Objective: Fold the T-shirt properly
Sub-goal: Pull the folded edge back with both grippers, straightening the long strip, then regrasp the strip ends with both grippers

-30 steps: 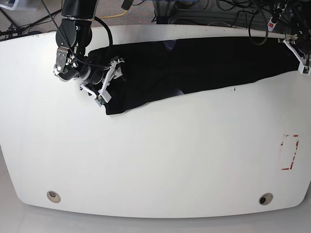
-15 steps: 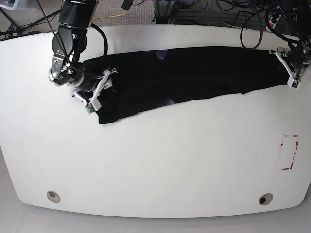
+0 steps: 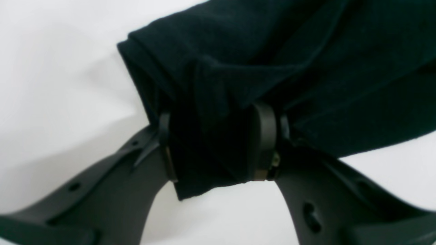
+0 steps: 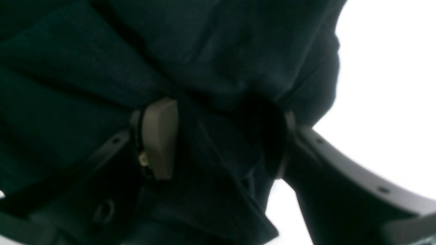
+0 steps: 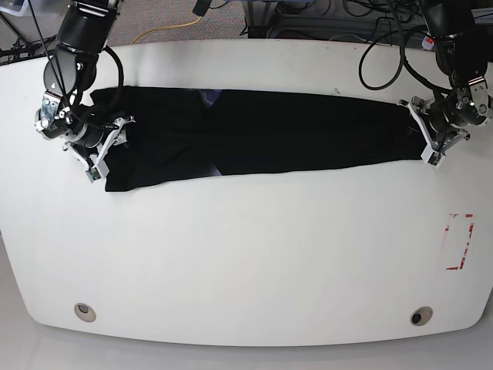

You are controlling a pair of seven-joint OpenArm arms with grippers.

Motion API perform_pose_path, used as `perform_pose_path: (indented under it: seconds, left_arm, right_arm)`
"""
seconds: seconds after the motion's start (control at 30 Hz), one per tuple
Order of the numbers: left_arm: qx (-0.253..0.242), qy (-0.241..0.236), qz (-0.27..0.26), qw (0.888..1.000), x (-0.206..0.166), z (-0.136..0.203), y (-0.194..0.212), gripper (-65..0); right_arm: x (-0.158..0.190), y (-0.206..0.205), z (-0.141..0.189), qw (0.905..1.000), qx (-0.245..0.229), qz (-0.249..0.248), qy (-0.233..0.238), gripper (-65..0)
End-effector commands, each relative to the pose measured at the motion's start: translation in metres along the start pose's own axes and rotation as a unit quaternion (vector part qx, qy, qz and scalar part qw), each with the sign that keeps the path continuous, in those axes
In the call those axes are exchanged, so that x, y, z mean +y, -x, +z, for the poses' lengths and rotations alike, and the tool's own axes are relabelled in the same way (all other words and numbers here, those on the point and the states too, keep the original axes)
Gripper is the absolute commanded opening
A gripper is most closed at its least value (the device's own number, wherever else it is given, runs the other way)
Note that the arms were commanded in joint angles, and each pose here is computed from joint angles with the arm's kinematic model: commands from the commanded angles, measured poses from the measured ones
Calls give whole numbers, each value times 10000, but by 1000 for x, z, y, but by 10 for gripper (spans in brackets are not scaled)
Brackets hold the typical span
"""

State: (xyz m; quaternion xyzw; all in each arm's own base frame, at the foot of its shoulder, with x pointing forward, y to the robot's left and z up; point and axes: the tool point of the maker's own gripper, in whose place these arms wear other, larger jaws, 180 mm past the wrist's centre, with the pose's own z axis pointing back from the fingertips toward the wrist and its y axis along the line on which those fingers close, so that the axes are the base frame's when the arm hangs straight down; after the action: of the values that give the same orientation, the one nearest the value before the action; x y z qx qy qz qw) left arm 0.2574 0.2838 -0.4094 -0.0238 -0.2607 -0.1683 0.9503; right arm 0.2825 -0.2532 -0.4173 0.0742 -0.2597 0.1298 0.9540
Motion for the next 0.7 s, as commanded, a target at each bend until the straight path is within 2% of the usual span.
perform_pose_path:
  seconds: [0.0,0.1,0.27,0.4,0.53,0.67]
  left_arm:
    - [-147,-193,-2,9997,9,8,-12,-399]
    - [-391,-299,-13,9988,12,24,-29,-397]
    - [-971,-51,-196,9951,-5,51,-66,-397]
    - [-1061,-125,-389,9935,-3,70,-77,-397]
    - [-1372,-145,-229,9902,-1,82,-96,-396]
    - [-1333,-300,-97,9906,8,82,-102,-396]
  right_arm:
    - [-14,-8,8,9997,-18,81,239,-289]
    - [-14,-8,8,9997,-25,82,236,-289]
    - [-12,-8,7,9997,-36,62,215,-289]
    - [-11,-8,7,9998,-39,58,208,-289]
    - [-11,-13,7,9997,-85,80,211,-289]
    - [-11,-14,6,9997,-96,75,205,-289]
